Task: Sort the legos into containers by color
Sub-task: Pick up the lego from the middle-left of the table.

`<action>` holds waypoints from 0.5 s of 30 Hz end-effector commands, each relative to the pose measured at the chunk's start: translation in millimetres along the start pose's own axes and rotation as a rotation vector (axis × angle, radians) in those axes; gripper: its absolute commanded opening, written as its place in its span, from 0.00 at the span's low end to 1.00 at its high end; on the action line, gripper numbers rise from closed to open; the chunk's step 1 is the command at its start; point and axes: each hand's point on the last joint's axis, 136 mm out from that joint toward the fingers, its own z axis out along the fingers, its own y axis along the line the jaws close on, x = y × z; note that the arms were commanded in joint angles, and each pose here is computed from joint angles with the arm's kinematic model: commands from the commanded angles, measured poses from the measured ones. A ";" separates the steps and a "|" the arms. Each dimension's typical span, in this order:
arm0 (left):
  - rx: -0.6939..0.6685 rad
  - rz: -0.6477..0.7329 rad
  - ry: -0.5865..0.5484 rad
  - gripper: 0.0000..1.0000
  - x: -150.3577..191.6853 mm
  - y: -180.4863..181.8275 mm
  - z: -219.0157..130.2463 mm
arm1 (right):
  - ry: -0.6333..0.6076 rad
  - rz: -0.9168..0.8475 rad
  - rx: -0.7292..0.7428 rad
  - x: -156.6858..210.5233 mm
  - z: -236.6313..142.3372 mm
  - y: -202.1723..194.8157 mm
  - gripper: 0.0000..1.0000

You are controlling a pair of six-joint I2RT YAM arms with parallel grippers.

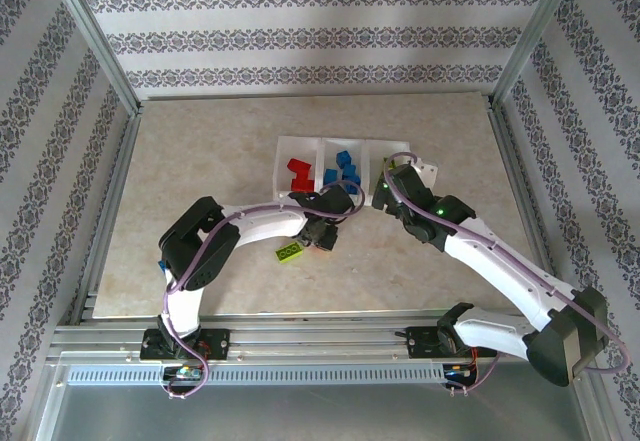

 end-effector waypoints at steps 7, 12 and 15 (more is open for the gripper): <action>-0.046 -0.042 -0.140 0.29 -34.1 21.3 -41.9 | -0.017 0.012 0.000 -5.4 -3.2 3.6 0.98; -0.093 -0.117 -0.210 0.29 -57.7 61.0 -66.4 | -0.011 0.014 -0.003 -2.8 -1.8 3.8 0.98; -0.105 -0.169 -0.239 0.29 -71.2 83.8 -77.0 | -0.009 0.011 -0.007 -1.3 -1.8 5.0 0.98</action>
